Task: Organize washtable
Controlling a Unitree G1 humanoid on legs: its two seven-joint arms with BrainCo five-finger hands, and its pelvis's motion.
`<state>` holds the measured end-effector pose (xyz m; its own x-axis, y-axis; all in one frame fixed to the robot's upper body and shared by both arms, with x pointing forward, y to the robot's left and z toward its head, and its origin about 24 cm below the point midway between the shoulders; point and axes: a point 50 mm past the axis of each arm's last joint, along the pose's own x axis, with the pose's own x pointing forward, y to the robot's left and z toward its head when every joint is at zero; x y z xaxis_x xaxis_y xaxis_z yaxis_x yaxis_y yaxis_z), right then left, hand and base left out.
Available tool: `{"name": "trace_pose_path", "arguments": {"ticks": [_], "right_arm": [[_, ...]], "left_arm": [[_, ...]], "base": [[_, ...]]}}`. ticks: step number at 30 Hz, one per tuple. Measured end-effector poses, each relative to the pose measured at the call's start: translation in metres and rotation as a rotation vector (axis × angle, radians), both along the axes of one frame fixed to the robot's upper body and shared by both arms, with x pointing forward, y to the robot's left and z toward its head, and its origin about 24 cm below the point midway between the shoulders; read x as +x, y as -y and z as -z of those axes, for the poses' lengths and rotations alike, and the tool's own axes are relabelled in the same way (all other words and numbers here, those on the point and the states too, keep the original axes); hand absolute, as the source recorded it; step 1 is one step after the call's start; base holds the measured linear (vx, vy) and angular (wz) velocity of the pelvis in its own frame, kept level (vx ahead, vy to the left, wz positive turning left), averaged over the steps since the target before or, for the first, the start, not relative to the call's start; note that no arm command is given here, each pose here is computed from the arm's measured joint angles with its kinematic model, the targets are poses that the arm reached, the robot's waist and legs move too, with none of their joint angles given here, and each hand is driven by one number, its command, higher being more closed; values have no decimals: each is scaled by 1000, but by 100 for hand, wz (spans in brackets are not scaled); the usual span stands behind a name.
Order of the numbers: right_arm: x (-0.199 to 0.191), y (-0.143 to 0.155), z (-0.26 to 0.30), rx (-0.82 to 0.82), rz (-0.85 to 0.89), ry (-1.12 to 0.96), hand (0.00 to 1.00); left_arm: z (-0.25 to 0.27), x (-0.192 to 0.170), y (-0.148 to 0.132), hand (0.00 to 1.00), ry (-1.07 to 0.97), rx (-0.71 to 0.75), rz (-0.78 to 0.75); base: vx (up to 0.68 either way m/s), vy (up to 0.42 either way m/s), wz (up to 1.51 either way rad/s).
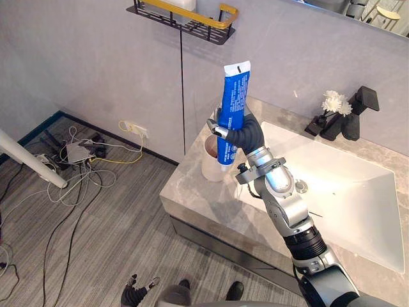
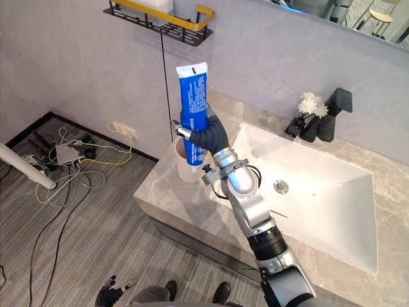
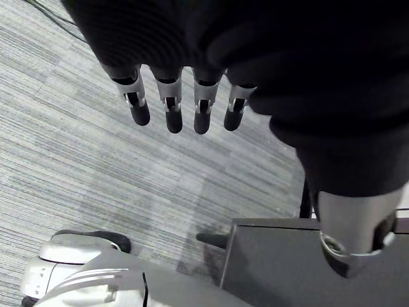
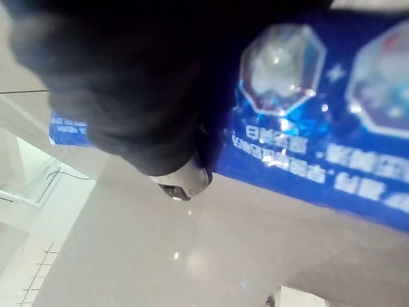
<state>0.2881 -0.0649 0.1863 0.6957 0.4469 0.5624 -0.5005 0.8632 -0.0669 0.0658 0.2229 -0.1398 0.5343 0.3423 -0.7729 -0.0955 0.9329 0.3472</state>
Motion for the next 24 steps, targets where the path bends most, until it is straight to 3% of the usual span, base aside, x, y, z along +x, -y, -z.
{"name": "trace_pose_path", "arguments": {"ticks": [24], "right_arm": [[2, 4, -4, 111, 26, -27, 100]], "left_arm": [[1, 0, 2, 0, -10, -4, 4]], "base": [[0, 0, 1]]}}
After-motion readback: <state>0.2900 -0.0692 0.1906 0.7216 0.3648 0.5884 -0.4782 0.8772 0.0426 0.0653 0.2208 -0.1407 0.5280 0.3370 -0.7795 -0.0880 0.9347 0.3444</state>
